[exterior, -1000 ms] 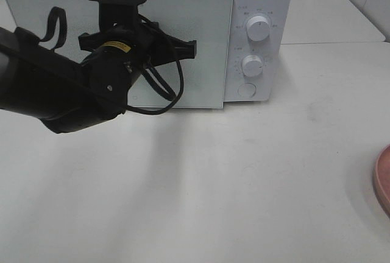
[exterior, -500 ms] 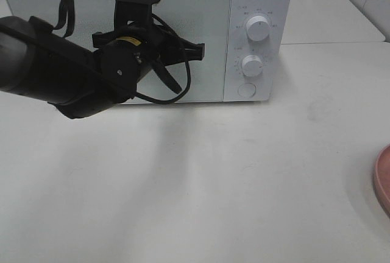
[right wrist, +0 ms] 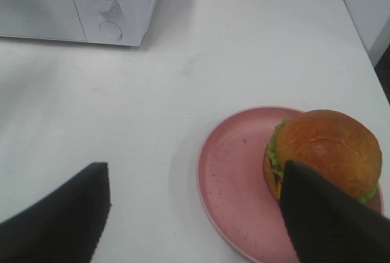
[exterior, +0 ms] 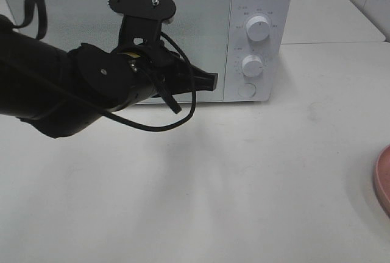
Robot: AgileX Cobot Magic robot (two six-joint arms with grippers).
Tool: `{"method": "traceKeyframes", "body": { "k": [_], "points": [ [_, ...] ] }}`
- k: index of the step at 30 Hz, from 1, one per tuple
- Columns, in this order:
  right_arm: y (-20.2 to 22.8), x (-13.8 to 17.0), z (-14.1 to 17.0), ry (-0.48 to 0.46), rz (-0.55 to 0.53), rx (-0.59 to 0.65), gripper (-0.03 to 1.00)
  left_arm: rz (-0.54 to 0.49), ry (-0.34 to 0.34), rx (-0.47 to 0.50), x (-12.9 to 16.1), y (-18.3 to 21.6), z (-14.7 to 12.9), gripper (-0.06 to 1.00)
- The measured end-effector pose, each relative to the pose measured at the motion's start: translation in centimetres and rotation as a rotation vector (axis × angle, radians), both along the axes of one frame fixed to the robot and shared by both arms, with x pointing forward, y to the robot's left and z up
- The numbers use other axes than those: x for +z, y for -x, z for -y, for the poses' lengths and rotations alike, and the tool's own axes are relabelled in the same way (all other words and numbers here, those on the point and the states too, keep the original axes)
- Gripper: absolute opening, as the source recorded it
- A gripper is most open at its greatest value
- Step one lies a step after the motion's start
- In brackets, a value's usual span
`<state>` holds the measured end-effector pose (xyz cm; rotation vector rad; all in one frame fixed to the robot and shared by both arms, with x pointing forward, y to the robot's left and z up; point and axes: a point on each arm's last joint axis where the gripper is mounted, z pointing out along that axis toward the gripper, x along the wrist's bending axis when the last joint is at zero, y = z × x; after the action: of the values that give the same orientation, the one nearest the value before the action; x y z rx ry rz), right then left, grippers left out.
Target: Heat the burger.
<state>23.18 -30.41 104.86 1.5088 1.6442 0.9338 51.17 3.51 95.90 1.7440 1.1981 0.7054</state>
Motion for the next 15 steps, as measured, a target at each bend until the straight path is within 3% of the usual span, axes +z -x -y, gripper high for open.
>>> {"method": "traceKeyframes", "body": {
  "k": [2,5,7,11,13,14,15],
  "points": [
    [0.0,0.0,0.0,0.0,0.0,0.0,0.75,-0.08,0.005,-0.081,0.1,0.5,-0.1,0.0],
    [0.0,0.0,0.0,0.0,0.0,0.0,0.75,-0.109,0.005,-0.116,0.2,0.6,-0.1,0.0],
    [0.0,0.0,0.0,0.0,0.0,0.0,0.75,-0.219,-0.001,-0.247,0.8,1.0,-0.7,0.0],
    [0.0,0.0,0.0,0.0,0.0,0.0,0.75,-0.337,0.009,-0.323,1.1,1.2,-1.8,0.01],
    [0.0,0.0,0.0,0.0,0.0,0.0,0.75,-0.464,0.031,-0.386,1.3,1.4,-3.0,0.1],
    [0.0,0.0,0.0,0.0,0.0,0.0,0.75,-0.464,0.031,-0.386,1.3,1.4,-3.0,0.1],
    [0.0,0.0,0.0,0.0,0.0,0.0,0.75,-0.509,0.045,-0.401,1.5,1.5,-3.6,0.17]
  ]
}}
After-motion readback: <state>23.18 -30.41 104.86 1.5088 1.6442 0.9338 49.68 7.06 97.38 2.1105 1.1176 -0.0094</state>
